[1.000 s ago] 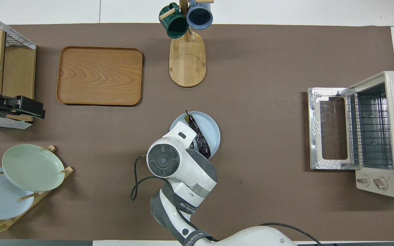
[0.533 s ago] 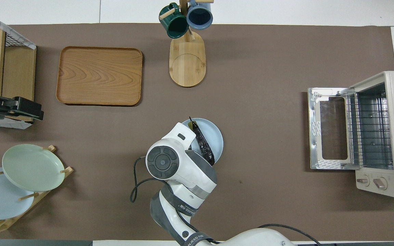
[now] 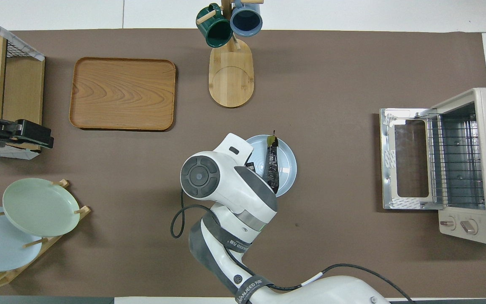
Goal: Put eggplant into oven
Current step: 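Carry the plate to the open oven with the right gripper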
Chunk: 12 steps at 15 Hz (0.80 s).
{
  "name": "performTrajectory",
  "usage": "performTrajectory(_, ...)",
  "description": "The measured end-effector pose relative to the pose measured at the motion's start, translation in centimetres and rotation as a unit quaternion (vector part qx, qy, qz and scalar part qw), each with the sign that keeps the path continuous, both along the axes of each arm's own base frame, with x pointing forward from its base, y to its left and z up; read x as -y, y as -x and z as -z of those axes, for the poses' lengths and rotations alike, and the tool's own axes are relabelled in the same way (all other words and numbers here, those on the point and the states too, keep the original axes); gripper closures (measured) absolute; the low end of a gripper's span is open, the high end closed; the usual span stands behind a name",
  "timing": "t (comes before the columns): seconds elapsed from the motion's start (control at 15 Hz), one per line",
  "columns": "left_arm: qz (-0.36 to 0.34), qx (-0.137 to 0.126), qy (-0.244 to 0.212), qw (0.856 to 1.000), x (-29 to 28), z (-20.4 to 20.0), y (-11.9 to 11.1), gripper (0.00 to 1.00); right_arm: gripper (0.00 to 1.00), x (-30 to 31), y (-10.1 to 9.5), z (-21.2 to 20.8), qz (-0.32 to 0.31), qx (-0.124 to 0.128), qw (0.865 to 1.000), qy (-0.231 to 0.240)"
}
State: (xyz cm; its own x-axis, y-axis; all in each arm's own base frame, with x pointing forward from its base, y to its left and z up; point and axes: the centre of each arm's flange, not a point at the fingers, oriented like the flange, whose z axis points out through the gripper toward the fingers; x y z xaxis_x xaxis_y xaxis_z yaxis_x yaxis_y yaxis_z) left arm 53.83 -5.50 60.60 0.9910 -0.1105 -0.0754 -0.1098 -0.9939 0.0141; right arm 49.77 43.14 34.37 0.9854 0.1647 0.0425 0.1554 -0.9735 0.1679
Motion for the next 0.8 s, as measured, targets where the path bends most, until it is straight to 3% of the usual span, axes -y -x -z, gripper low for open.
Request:
performTrajectory(0.2,-0.003,0.000,0.000,1.000,0.0,0.0,0.0,0.00,0.98,5.2,-2.9,-3.2,0.028,-0.001,0.999,0.027)
performTrajectory(0.4,-0.015,0.001,-0.001,1.000,-0.1,-0.1,0.0,0.00,0.98,14.1,-5.6,-5.7,0.041,-0.019,0.998,0.034)
performTrajectory(0.8,-0.046,0.001,-0.003,0.999,-0.1,-0.1,0.0,0.00,0.98,29.8,-6.1,-7.5,0.054,-0.073,0.993,0.075)
